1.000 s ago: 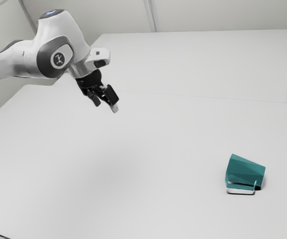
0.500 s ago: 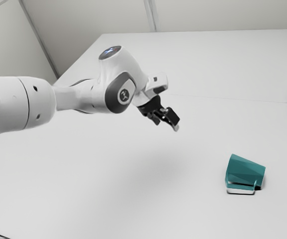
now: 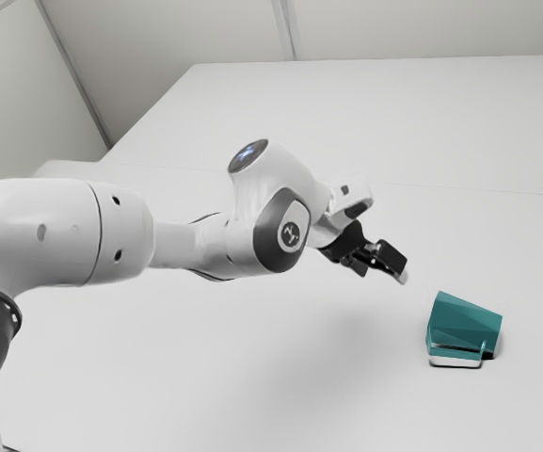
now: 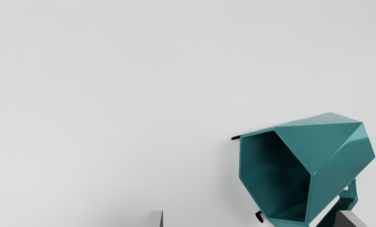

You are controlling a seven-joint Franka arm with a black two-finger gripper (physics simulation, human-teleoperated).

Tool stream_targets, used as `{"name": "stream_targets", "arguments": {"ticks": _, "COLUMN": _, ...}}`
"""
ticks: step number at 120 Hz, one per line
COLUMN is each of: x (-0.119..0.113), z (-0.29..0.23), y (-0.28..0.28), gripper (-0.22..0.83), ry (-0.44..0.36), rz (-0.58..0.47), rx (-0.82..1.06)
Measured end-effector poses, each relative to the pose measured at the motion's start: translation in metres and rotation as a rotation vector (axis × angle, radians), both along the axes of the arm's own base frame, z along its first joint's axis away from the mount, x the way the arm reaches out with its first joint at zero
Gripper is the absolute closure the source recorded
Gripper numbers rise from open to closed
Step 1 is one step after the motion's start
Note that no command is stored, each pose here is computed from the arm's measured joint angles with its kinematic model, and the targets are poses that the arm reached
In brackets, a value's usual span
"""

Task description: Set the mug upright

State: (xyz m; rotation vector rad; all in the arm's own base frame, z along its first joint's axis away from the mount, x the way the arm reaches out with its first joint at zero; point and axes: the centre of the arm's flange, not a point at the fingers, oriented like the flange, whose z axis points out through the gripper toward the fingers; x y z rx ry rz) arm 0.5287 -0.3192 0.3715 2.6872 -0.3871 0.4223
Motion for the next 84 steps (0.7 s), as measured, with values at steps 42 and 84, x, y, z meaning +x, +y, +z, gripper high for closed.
{"name": "stream_targets", "arguments": {"ticks": 42, "x": -0.02, "z": -0.025, "y": -0.06, "gripper": 0.02, "ry": -0.036, "rz": 0.008, "rx": -0.062}}
{"name": "stream_targets", "arguments": {"ticks": 84, "x": -0.029, "z": -0.057, "y": -0.084, "gripper": 0.04, "ry": -0.011, "rz": 0.017, "rx": -0.066}}
